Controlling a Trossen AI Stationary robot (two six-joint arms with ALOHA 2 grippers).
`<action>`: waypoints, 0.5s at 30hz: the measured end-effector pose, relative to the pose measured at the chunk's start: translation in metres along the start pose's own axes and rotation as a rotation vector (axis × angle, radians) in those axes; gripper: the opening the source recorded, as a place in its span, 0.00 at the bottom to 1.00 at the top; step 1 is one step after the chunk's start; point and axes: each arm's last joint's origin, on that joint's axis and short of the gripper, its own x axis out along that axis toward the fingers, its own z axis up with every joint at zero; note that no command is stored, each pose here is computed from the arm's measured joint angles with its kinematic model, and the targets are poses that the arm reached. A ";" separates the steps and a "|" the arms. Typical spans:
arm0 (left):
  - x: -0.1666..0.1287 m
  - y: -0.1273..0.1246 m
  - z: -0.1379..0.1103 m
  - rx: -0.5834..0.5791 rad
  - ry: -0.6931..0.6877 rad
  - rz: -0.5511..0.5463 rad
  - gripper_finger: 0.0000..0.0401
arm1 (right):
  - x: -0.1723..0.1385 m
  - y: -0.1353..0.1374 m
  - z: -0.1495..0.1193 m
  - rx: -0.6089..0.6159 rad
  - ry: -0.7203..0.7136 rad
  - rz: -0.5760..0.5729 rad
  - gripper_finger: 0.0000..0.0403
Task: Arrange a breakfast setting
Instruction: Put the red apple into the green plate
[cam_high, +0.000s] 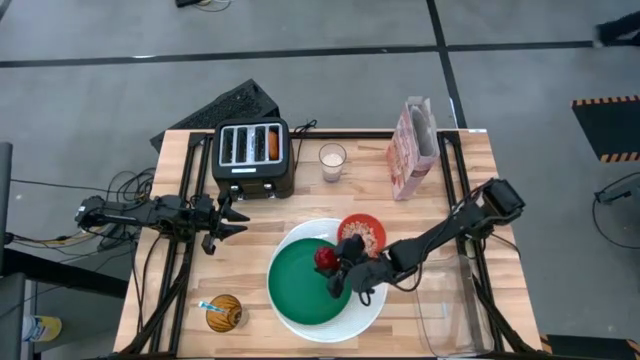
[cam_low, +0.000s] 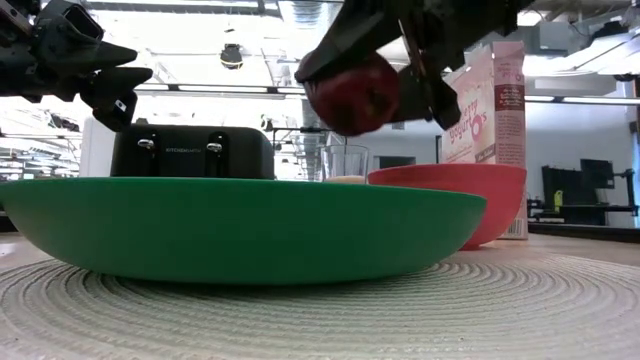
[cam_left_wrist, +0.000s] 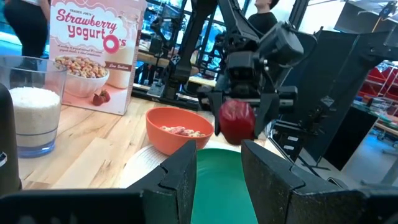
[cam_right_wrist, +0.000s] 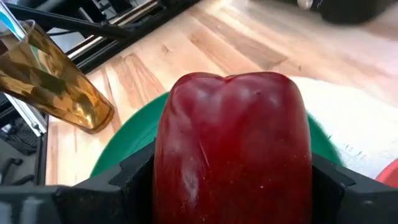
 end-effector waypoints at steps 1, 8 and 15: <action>0.000 0.000 0.000 0.000 0.000 0.000 0.28 | 0.001 0.000 -0.003 0.009 0.006 -0.001 0.74; 0.000 0.000 0.000 0.000 0.000 0.000 0.28 | -0.001 0.005 -0.014 0.075 0.025 0.010 0.74; 0.000 0.000 0.000 0.000 0.000 0.000 0.28 | -0.006 0.010 -0.019 0.170 0.038 0.025 0.74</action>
